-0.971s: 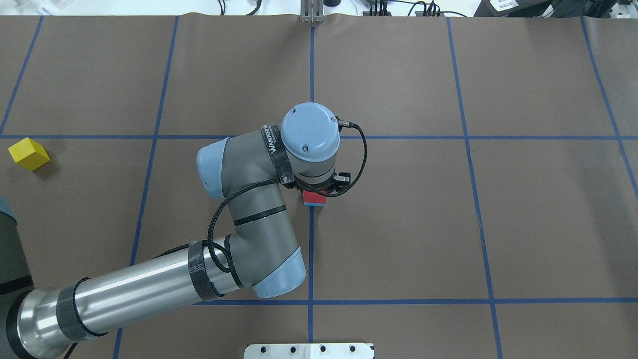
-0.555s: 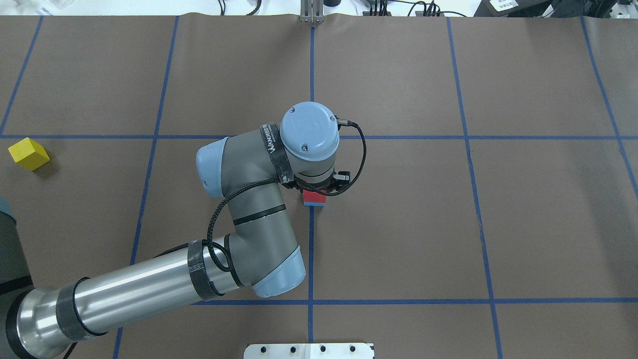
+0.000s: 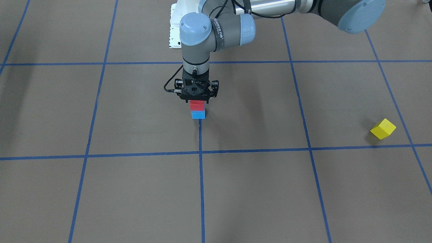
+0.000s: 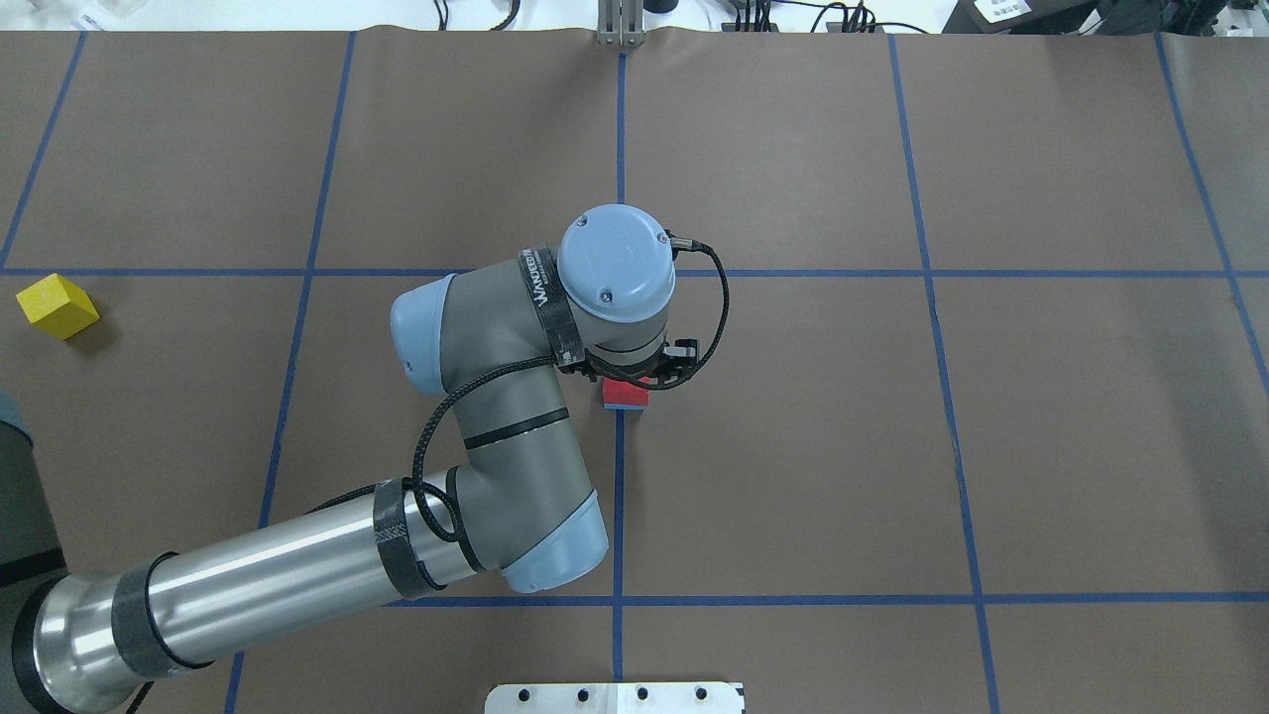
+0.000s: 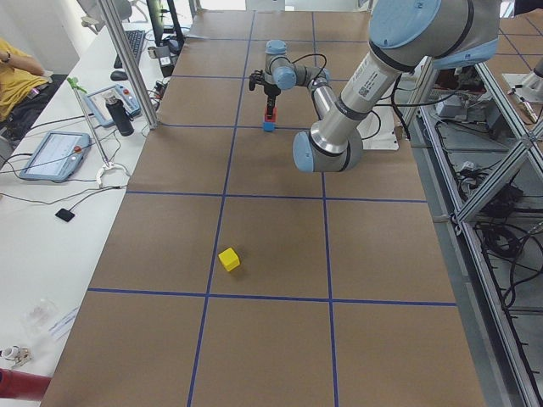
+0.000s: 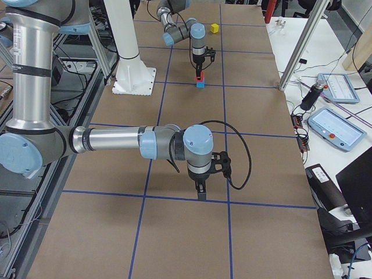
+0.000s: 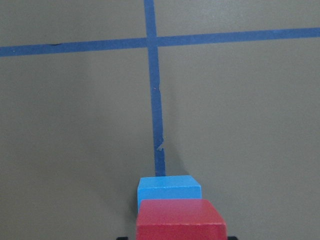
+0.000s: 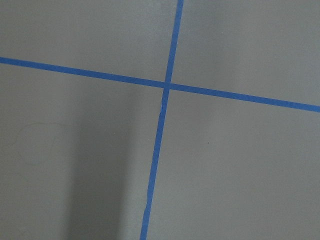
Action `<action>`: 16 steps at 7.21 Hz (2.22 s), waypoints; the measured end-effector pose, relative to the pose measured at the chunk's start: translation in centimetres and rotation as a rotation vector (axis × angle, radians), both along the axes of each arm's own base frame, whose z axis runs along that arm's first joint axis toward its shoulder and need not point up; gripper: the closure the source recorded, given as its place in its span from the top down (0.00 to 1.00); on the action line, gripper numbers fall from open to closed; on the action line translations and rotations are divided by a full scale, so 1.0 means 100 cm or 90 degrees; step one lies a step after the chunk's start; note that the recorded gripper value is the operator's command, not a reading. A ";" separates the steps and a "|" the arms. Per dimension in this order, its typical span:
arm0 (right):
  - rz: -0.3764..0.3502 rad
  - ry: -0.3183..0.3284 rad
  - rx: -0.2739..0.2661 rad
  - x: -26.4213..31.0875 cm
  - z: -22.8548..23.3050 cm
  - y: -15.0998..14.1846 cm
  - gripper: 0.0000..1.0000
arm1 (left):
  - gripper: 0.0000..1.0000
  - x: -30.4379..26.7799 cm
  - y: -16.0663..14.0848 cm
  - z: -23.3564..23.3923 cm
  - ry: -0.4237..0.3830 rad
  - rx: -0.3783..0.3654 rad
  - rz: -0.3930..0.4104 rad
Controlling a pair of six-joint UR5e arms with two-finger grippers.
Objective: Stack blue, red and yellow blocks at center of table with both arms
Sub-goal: 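Lift the left gripper and move it toward the yellow cube, then lower the left gripper and grasp the yellow cube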
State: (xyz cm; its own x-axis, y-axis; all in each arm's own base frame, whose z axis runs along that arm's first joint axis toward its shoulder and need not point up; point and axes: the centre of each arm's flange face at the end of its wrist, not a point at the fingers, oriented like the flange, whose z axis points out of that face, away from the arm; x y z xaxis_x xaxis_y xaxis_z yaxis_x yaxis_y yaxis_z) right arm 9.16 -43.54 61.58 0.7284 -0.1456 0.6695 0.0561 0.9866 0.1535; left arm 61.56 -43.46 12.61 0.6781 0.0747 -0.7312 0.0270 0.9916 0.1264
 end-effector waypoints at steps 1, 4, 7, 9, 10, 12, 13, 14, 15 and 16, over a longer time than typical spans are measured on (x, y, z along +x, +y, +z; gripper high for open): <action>0.000 0.000 0.001 0.000 -0.001 0.000 1.00 | 1.00 -0.009 -0.003 -0.006 0.008 0.007 -0.003; 0.000 0.000 0.002 0.000 -0.001 0.000 1.00 | 1.00 -0.098 -0.013 0.014 0.010 0.087 0.029; 0.000 0.000 0.002 0.000 -0.001 0.000 1.00 | 1.00 -0.250 -0.045 0.133 -0.047 0.204 0.138; 0.000 -0.001 0.002 0.000 -0.001 0.000 1.00 | 1.00 -0.350 -0.070 0.244 -0.080 0.270 0.220; -0.001 0.000 0.002 0.000 -0.001 0.000 1.00 | 1.00 -0.393 -0.082 0.301 -0.074 0.295 0.262; 0.000 0.000 0.002 0.000 -0.001 0.000 1.00 | 1.00 -0.442 -0.104 0.404 -0.055 0.336 0.320; 0.000 0.000 0.003 0.000 -0.001 0.000 1.00 | 1.00 -0.452 -0.108 0.438 -0.050 0.348 0.330; 0.000 0.000 0.003 0.000 -0.002 0.000 1.00 | 1.00 -0.457 -0.110 0.460 -0.049 0.352 0.339; -0.001 0.000 0.003 0.000 -0.002 0.000 1.00 | 1.00 -0.458 -0.110 0.477 -0.051 0.350 0.347; -0.001 0.000 0.003 0.000 -0.001 0.000 1.00 | 1.00 -0.459 -0.110 0.490 -0.052 0.345 0.351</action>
